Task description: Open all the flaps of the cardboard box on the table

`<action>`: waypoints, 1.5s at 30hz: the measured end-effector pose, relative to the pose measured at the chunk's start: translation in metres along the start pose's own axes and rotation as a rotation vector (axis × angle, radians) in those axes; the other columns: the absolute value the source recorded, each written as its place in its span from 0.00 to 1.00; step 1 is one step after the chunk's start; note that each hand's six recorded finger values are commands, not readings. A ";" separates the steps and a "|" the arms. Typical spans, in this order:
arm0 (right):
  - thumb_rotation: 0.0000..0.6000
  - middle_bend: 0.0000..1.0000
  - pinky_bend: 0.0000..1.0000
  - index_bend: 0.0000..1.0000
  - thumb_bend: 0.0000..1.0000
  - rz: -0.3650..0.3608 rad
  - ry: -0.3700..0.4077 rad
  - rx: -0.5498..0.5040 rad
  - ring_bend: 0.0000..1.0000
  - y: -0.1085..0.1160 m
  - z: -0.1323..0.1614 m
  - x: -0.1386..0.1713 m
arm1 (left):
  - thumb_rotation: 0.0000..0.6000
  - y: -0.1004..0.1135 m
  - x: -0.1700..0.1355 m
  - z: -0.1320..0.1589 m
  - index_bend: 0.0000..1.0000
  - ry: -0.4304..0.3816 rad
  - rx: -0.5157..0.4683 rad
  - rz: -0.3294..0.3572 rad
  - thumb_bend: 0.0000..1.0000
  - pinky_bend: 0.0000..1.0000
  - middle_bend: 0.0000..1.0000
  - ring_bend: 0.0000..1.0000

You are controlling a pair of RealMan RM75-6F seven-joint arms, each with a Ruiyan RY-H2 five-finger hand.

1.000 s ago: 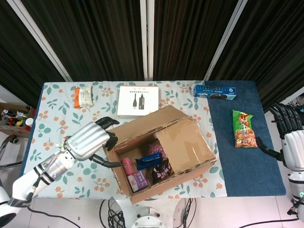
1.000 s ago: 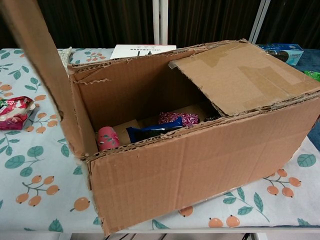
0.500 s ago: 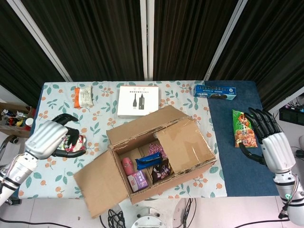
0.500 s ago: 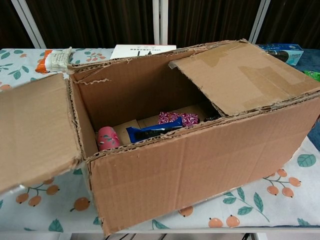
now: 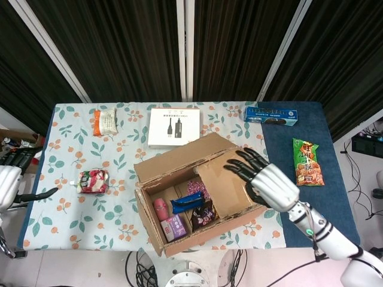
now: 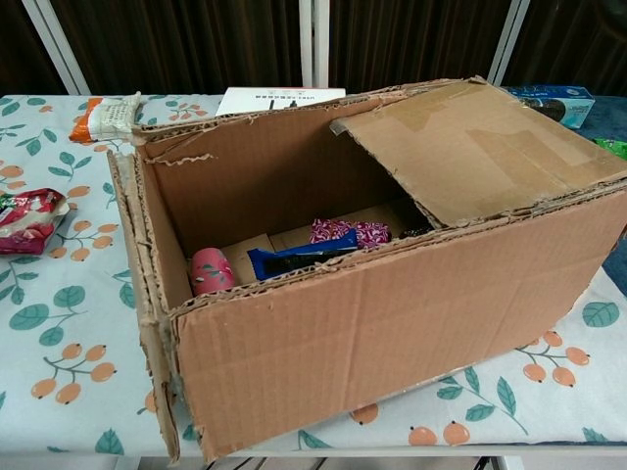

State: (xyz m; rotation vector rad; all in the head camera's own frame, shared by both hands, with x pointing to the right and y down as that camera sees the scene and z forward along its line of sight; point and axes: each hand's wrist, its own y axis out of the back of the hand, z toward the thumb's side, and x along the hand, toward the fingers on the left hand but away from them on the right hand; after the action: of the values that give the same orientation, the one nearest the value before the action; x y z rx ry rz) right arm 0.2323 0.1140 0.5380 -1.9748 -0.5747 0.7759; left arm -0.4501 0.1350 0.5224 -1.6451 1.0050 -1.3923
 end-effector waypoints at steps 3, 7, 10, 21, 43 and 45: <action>1.00 0.31 0.00 0.49 0.98 0.074 0.101 0.038 0.00 -0.008 0.022 -0.029 | 0.39 -0.014 -0.009 -0.010 0.11 0.019 -0.015 0.000 0.00 0.18 0.15 0.12; 1.00 0.33 0.00 0.55 1.00 0.158 0.220 0.074 0.00 -0.019 0.052 -0.062 | 0.39 -0.027 -0.016 -0.015 0.11 0.021 -0.040 -0.011 0.00 0.18 0.15 0.12; 1.00 0.33 0.00 0.55 1.00 0.207 0.281 0.085 0.00 -0.030 0.070 -0.081 | 0.39 -0.032 -0.019 -0.015 0.11 0.017 -0.049 -0.010 0.00 0.18 0.15 0.12; 1.00 0.36 0.00 0.60 1.00 0.320 0.262 0.115 0.00 -0.062 0.070 -0.108 | 0.39 -0.036 -0.025 -0.016 0.11 0.011 -0.060 -0.010 0.00 0.18 0.15 0.12; 1.00 0.47 0.00 0.72 1.00 0.458 0.154 0.229 0.00 -0.070 0.043 -0.094 | 0.39 -0.041 -0.024 -0.012 0.11 0.003 -0.076 -0.016 0.00 0.18 0.15 0.12; 1.00 0.48 0.00 0.73 1.00 0.452 0.144 0.235 0.00 -0.066 0.042 -0.093 | 0.39 -0.042 -0.024 -0.011 0.11 0.000 -0.077 -0.018 0.00 0.18 0.15 0.12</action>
State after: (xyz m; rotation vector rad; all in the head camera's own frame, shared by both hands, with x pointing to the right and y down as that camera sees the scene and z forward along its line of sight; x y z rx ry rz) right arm 0.1324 0.1087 0.6064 -1.9392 0.0556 0.9158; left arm -0.4594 0.1732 0.5524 -1.7140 1.0586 -1.3803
